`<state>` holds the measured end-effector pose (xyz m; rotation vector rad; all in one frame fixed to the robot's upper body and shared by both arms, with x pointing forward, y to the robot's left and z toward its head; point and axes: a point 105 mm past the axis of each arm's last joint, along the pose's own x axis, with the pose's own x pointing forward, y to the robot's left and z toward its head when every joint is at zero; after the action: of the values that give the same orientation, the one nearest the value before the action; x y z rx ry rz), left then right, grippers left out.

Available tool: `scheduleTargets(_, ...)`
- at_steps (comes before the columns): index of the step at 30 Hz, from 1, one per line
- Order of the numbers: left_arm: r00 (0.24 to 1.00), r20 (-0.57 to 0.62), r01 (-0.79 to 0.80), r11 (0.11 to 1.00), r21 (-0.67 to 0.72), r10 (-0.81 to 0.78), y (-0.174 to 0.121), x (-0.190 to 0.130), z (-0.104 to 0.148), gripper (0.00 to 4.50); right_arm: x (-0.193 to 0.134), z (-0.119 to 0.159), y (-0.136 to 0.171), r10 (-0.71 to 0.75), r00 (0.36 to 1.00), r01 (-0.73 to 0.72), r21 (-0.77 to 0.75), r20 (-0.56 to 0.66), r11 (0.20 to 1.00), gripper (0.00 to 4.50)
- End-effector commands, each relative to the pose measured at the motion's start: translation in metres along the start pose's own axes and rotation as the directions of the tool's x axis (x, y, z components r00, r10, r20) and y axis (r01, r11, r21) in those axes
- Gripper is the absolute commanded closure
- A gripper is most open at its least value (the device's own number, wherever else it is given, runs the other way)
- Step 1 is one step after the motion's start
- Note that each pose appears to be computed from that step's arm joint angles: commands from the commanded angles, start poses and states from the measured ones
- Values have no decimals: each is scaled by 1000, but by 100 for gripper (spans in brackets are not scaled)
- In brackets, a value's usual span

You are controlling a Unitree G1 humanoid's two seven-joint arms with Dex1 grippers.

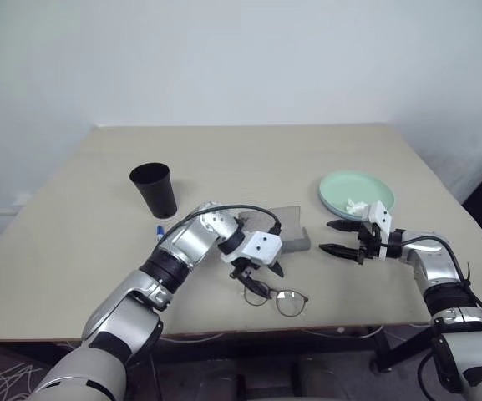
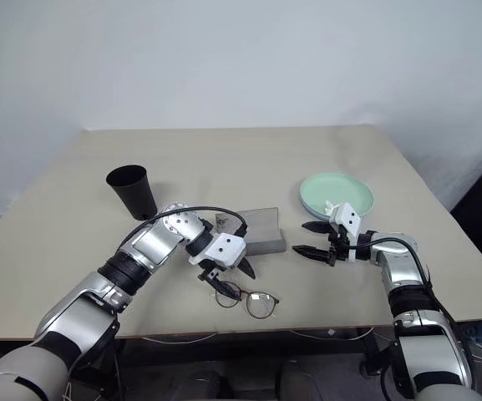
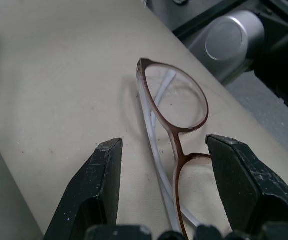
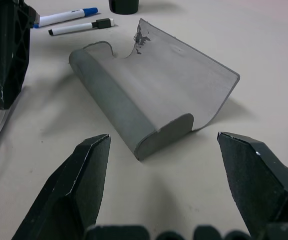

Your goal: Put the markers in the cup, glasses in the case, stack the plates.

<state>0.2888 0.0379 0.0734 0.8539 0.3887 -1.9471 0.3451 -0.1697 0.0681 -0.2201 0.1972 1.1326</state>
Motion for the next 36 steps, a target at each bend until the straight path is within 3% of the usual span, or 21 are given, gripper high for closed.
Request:
scheduleTargets(1,1000,-9,-2,1000,27,2,0,3,2,170,-1,10,-5,-11,1000,12,-41,22,999,79)
scheduleTargets(4,1000,0,-1,1000,26,1,0,6,3,170,-1,10,-5,-13,1000,14,-42,20,999,79)
scheduleTargets(10,1000,6,-3,1000,18,3,-1,9,3,358,-1,10,-6,-18,1000,19,-45,18,999,74)
scheduleTargets(18,1000,11,-16,1000,12,16,2,6,3,358,-1,11,-8,-25,1000,26,-50,17,998,74)
scheduleTargets(22,1000,16,-20,1000,9,20,3,4,4,443,-1,10,-8,-27,999,28,-51,17,998,74)
scheduleTargets(23,1000,18,-25,1000,7,25,3,3,4,447,-1,10,-8,-28,999,29,-52,17,998,74)
scheduleTargets(36,991,73,-111,993,-25,113,16,-17,13,447,-2,15,-12,-36,999,37,-57,25,998,74)
